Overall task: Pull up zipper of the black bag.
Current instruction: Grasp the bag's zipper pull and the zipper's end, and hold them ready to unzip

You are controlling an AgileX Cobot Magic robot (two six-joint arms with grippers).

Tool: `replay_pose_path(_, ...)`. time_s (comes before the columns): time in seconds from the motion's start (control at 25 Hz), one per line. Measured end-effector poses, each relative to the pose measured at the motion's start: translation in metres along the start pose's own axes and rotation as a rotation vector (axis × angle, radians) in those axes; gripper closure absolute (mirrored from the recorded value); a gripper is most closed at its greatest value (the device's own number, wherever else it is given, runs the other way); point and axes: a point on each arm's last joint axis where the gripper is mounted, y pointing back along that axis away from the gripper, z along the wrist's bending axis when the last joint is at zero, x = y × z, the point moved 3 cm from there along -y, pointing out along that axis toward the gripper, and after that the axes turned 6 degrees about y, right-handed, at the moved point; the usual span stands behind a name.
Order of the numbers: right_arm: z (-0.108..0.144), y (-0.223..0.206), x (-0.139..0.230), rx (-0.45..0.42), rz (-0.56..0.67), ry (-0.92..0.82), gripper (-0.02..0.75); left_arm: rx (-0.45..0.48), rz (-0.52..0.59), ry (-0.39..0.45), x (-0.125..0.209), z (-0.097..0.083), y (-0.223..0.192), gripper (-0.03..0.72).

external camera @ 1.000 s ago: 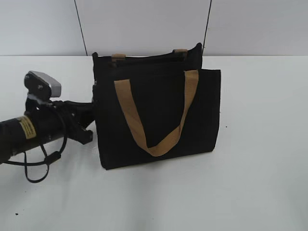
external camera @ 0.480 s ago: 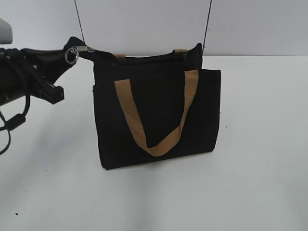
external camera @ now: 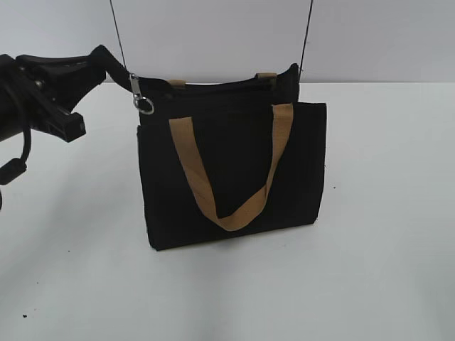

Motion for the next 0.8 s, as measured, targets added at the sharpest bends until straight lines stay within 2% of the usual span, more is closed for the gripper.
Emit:
replay_pose_path(0.08, 0.002, -0.004, -0.005, -0.03, 0.027, -0.001, 0.181, 0.006, -0.001, 0.002, 0.0, -0.001, 0.0, 0.656)
replay_pose_path(0.16, 0.006, -0.013, -0.017, -0.099, 0.051, 0.021, 0.181, 0.01, -0.002, 0.002, 0.0, -0.001, 0.0, 0.656)
replay_pose_path(0.36, 0.023, -0.048, -0.059, -0.351, 0.093, 0.076, 0.181, 0.011, -0.003, 0.014, -0.001, -0.001, 0.0, 0.656)
replay_pose_path(0.56, 0.036, -0.092, -0.094, -0.577, 0.063, 0.079, 0.181, 0.013, -0.003, 0.021, -0.001, -0.002, 0.0, 0.656)
replay_pose_path(0.64, 0.037, -0.115, -0.105, -0.637, 0.08, 0.067, 0.181, 0.013, -0.003, 0.022, -0.001, -0.002, 0.0, 0.656)
replay_pose_path(0.8, 0.034, -0.144, -0.125, -0.678, 0.07, 0.087, 0.181, 0.013, -0.003, 0.022, -0.001, -0.002, 0.0, 0.657)
